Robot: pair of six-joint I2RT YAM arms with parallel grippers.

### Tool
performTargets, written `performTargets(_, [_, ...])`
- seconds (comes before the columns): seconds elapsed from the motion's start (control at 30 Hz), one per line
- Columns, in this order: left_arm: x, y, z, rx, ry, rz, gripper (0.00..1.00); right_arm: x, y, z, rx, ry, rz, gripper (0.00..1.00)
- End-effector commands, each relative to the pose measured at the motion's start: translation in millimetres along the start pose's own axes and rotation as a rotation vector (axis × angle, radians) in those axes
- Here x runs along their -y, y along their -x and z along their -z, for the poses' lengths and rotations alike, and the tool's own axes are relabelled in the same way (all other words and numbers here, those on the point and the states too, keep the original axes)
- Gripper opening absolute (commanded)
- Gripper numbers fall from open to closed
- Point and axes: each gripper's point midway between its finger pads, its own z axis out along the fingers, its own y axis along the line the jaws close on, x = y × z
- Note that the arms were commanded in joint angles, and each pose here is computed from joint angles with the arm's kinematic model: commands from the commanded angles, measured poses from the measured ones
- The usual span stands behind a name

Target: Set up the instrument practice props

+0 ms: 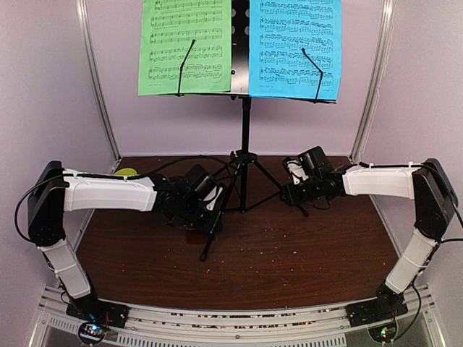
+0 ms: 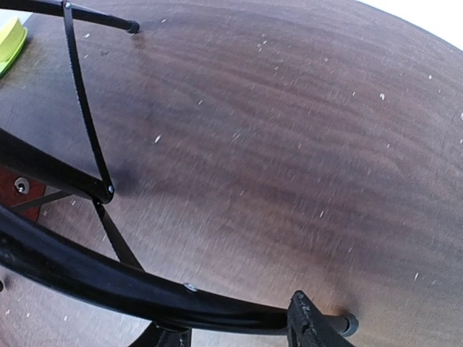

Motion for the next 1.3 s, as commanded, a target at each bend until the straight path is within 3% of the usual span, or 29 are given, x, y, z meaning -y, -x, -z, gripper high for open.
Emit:
performTargets(0.0, [-0.5,40.3,1.5,0.093,-0.030,0.009,0.12,15.6,24.5,-6.3,0.041,-0.055,0.004,0.45])
performTargets(0.2, [-4.5,65.4,-3.9,0.127,-0.029,0.019,0.17,22.8,43.6,-11.8,0.062,-0.083,0.005,0.45])
performTargets(0.3, [-1.0,78.5,2.4,0.148,-0.037,-0.006,0.24,17.9,51.7,-7.6,0.079,-0.058,0.017,0.47])
performTargets(0.8, [-4.0,84.4,98.6,0.286,-0.058,-0.015,0.64,-17.1,46.8,37.6,0.155,0.072,0.014,0.68])
performTargets(1.0, [-50.1,80.5,144.4,0.346,0.136,0.093,0.75,-24.5,38.3,59.4,0.188,0.087,-0.008,0.73])
performTargets(1.07, [-59.4,83.7,154.6,0.368,0.186,0.152,0.87,-21.8,37.7,67.8,0.206,0.074,-0.020,0.77])
performTargets(1.17, [-63.3,91.6,157.8,0.396,0.201,0.261,0.97,-14.5,37.6,78.3,0.233,0.039,-0.040,0.81])
performTargets(1.27, [-66.2,101.1,151.5,0.406,0.222,0.348,0.98,-4.5,38.1,89.2,0.263,-0.010,-0.064,0.88])
